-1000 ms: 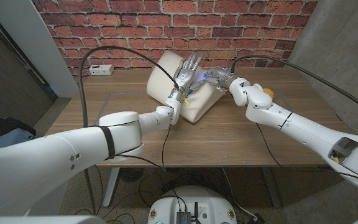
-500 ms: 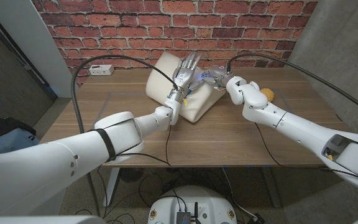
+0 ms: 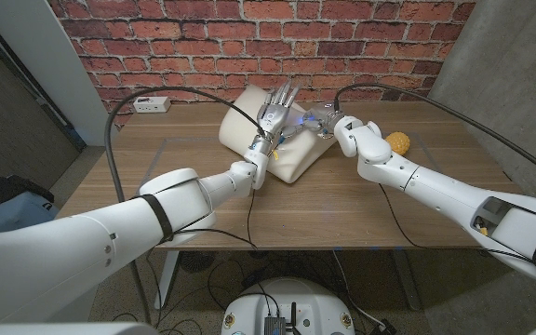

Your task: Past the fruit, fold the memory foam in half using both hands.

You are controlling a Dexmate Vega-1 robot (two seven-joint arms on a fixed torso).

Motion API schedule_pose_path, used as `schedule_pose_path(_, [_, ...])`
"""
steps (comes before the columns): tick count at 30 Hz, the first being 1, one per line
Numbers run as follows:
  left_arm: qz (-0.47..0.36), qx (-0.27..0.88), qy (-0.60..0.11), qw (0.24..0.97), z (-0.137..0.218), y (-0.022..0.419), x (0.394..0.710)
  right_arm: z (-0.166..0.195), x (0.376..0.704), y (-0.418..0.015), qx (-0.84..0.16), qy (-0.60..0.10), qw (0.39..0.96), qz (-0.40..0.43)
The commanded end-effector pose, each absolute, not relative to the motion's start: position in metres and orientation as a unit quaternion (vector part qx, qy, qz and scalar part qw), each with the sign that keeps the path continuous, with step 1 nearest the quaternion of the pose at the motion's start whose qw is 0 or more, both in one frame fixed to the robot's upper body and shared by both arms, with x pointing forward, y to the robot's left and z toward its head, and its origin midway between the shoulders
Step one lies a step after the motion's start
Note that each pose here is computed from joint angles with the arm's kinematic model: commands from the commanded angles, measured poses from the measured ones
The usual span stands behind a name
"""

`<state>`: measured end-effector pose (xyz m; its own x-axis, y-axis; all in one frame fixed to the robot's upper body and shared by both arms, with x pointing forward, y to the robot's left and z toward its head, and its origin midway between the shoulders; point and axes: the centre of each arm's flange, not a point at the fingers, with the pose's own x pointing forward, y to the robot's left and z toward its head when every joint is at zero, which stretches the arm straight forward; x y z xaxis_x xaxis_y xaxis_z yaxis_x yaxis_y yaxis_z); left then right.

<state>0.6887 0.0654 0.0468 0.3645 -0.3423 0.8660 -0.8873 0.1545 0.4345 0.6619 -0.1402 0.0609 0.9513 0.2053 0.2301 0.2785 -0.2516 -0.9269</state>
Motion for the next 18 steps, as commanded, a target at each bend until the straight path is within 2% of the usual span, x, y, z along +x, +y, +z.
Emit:
schedule_pose_path(1, [0.258, 0.583, -0.531, 0.558, 0.054, 0.07, 0.681, 0.041, 0.679, -0.143, -0.814, -0.104, 0.571, -0.028])
schedule_pose_path(6, [0.277, 0.561, -0.557, 0.546, 0.059, 0.077, 0.667, 0.035, 0.687, -0.151, -0.815, -0.076, 0.574, -0.025])
schedule_pose_path(12, [0.288, 0.53, -0.583, 0.544, 0.063, 0.087, 0.651, 0.033, 0.691, -0.153, -0.812, -0.074, 0.578, -0.024])
schedule_pose_path(18, [0.255, 0.48, -0.604, 0.583, 0.07, 0.101, 0.638, 0.034, 0.693, -0.152, -0.81, -0.079, 0.581, -0.021])
